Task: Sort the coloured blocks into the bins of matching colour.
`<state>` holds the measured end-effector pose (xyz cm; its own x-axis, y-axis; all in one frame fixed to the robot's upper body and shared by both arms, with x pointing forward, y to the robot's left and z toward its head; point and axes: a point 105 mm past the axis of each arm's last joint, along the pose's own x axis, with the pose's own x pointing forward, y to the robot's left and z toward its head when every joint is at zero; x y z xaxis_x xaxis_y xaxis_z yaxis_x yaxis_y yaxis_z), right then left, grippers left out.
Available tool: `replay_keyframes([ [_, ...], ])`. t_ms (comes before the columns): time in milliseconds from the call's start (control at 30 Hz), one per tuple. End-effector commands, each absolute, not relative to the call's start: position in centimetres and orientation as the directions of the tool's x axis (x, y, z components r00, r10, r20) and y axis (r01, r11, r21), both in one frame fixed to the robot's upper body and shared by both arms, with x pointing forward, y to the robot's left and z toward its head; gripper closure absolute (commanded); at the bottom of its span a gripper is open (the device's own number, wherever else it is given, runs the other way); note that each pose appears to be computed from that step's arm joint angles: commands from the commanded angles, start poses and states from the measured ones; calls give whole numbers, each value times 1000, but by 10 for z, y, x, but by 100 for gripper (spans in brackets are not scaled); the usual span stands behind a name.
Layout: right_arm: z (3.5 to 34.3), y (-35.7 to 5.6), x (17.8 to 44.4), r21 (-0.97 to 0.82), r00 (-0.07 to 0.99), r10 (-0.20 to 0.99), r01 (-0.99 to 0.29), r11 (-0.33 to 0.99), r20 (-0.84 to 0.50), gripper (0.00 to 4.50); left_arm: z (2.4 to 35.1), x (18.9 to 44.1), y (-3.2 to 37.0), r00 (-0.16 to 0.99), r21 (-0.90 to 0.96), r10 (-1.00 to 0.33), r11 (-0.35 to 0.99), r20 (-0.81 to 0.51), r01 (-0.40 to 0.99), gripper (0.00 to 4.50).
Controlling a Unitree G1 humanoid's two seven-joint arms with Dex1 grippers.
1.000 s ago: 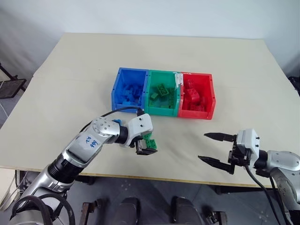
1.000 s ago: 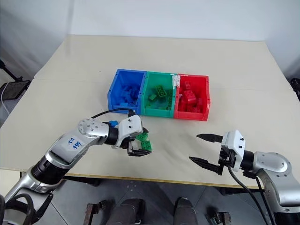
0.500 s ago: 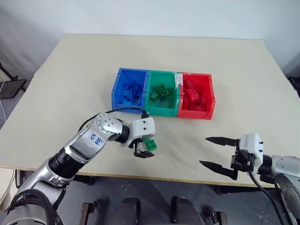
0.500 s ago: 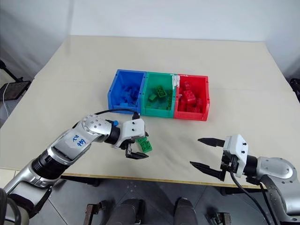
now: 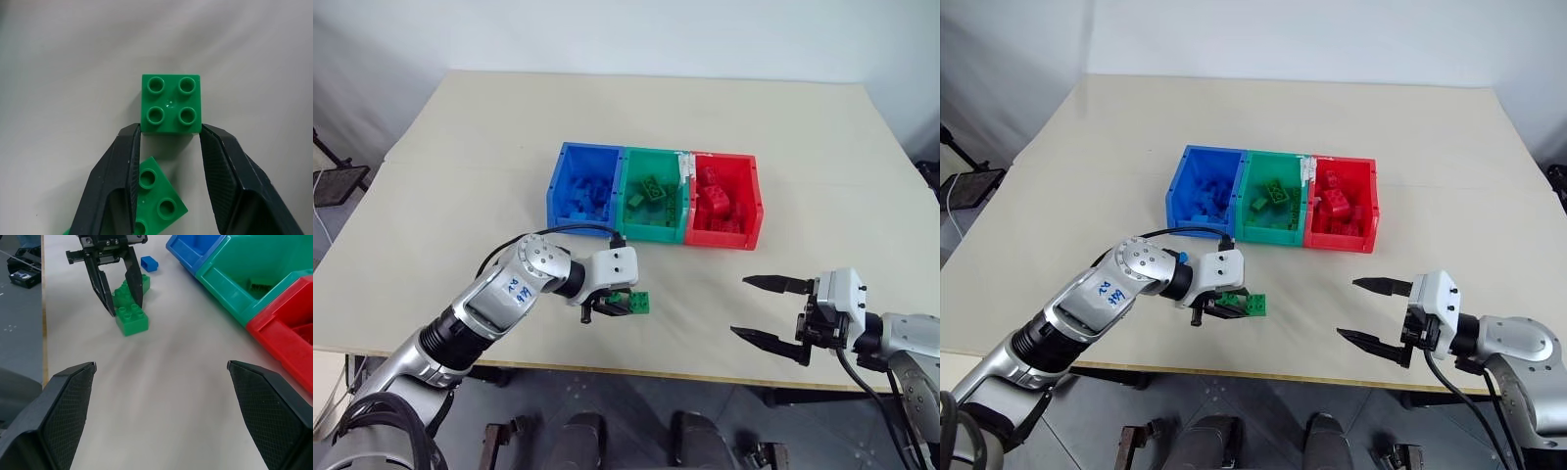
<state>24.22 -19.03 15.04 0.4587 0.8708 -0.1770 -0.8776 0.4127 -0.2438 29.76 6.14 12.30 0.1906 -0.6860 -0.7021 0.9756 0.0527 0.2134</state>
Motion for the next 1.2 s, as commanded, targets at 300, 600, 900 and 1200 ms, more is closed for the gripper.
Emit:
replay_keyframes([
  [300,153,-190,243,-277,478,866,-861,427,-149,0,123,307,67,241,232,-748,118,-619,965,304],
  [600,184,-221,251,-301,714,694,-643,704,97,0,220,367,75,504,393,-845,408,-180,824,304],
  [900,185,-225,256,-320,767,623,-558,766,155,0,240,404,46,501,323,-865,466,-31,824,231],
  [1200,185,-213,260,-348,713,689,-617,706,132,0,235,387,87,515,371,-857,470,-26,801,4],
])
